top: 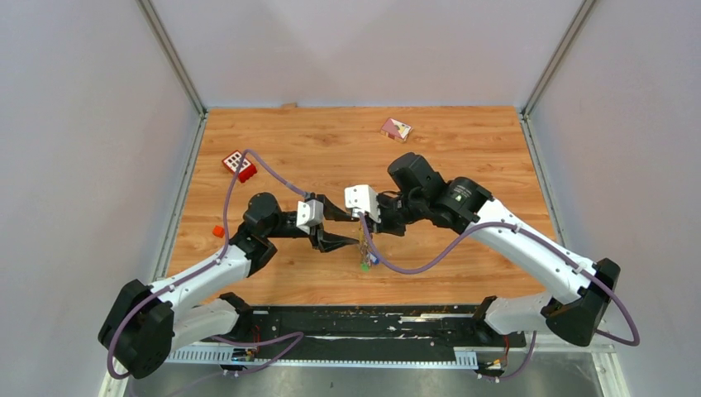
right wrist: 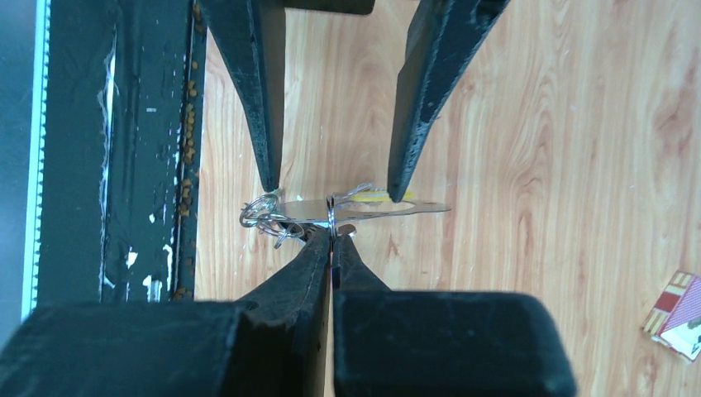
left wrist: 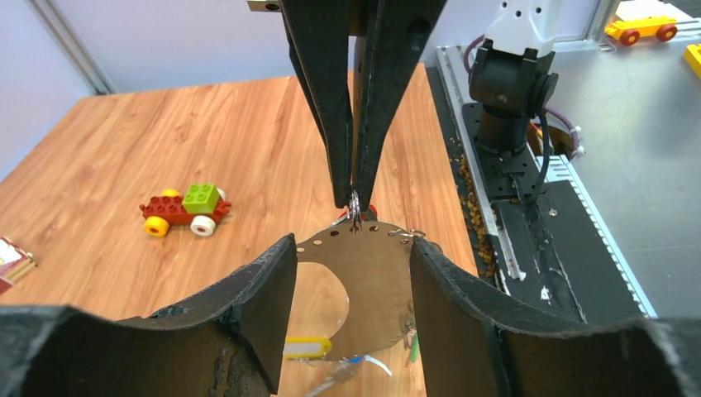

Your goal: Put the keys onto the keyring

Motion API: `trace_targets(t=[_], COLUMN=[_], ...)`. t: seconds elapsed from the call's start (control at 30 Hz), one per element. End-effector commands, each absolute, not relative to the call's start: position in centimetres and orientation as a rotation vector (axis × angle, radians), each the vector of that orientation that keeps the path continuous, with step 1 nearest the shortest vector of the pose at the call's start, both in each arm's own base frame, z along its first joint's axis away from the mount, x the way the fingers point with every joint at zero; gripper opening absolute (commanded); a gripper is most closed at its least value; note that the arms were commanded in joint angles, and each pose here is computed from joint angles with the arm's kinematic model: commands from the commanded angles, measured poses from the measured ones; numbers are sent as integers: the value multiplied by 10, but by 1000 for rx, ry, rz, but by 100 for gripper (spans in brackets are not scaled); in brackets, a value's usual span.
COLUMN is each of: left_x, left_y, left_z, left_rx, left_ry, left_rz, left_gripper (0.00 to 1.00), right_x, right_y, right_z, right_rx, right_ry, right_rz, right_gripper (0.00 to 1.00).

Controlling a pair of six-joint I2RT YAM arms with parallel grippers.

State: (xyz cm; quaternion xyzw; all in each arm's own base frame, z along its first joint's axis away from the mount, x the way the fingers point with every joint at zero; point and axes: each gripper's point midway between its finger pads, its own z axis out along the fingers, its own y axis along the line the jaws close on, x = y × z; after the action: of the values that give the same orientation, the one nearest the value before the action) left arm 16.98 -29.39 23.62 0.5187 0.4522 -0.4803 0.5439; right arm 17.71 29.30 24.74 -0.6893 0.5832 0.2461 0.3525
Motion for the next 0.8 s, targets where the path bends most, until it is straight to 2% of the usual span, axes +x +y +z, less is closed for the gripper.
trace_targets(t=[0.0,0.07,0.27,0.5,0.77], left_x=[177,178,178,175,172], left_y=[-294,-295,-296,-301,-301], left_z=[247,249,249,250,252], left_rx=[1231,1223,1217,1208,1211], left_ry=[1053,1058,1063,1062,1045], left_rz=[-1092,-1090,-1105,-1145,-1151], left_gripper=[60,60,49,46,34], right_x=[182,182,183,182,181], right_y=[292,292,298,306,309], right_z=[253,252,253,252,251], right_rx=[-1805,-1813,-1811,-1815,-1816], right_ry=[1521,1530,1541,1539,1535], right_rz=[555,544,539,547,554], right_gripper=[0,0,0,0,0])
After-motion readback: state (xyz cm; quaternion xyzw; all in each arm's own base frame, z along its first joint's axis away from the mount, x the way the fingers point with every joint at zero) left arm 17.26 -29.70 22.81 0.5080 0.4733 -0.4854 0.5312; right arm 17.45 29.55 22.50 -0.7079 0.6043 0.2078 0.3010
